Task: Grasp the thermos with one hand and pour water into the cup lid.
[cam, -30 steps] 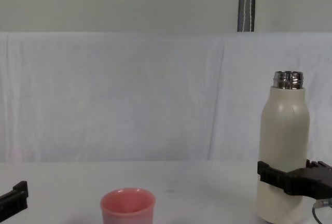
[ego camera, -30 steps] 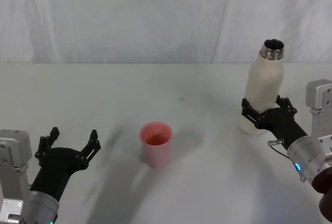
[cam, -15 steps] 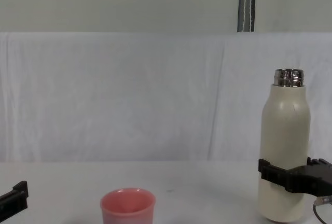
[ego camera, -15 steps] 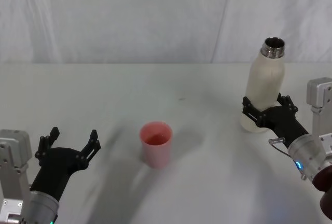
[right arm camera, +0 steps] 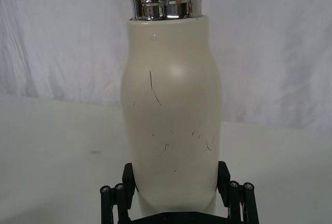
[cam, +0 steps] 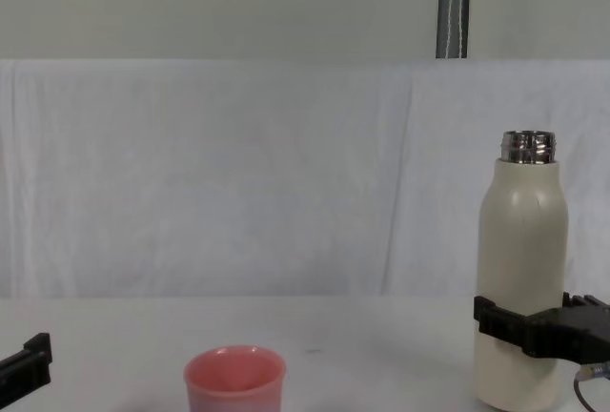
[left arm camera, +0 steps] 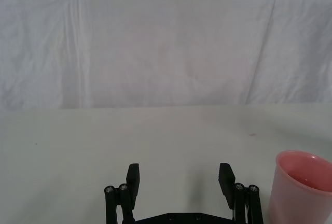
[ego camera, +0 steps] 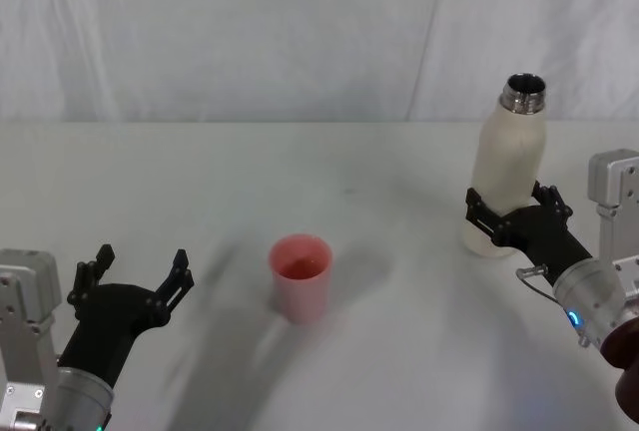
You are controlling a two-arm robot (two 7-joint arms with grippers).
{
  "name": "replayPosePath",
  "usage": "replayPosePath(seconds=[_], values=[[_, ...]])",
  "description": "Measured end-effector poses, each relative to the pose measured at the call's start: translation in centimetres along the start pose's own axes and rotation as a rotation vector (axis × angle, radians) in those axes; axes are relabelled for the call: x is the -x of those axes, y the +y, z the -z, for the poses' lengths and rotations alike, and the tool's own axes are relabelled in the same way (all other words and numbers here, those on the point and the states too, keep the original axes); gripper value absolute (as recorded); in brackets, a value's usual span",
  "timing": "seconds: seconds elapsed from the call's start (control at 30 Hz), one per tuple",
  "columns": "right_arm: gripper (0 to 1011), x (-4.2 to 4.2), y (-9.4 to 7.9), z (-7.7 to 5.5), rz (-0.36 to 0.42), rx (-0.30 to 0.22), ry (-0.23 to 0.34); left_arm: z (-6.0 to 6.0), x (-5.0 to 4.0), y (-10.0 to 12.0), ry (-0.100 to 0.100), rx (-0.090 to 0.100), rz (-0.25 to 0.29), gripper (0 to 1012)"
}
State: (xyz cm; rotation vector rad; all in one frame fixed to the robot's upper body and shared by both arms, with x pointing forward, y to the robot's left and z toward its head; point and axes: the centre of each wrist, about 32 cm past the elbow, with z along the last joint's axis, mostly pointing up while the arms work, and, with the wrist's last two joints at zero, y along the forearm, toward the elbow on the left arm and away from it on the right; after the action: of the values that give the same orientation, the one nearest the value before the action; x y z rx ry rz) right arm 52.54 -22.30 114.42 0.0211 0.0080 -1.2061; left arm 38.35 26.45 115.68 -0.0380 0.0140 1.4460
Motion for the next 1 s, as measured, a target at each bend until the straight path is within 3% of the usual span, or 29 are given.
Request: replayPosePath(seconds=[0.93,1.0], values=[[961,0.0,-0.14,0.13,-0.003,0.008,-0.002,0.0,0.0,0.0,0.0,0.0,0.0,1001],[1003,0.0,-0.13,0.1,-0.003,0.007,-0.003,0.0,0.0,0.0,0.0,0.0,0.0,1001]])
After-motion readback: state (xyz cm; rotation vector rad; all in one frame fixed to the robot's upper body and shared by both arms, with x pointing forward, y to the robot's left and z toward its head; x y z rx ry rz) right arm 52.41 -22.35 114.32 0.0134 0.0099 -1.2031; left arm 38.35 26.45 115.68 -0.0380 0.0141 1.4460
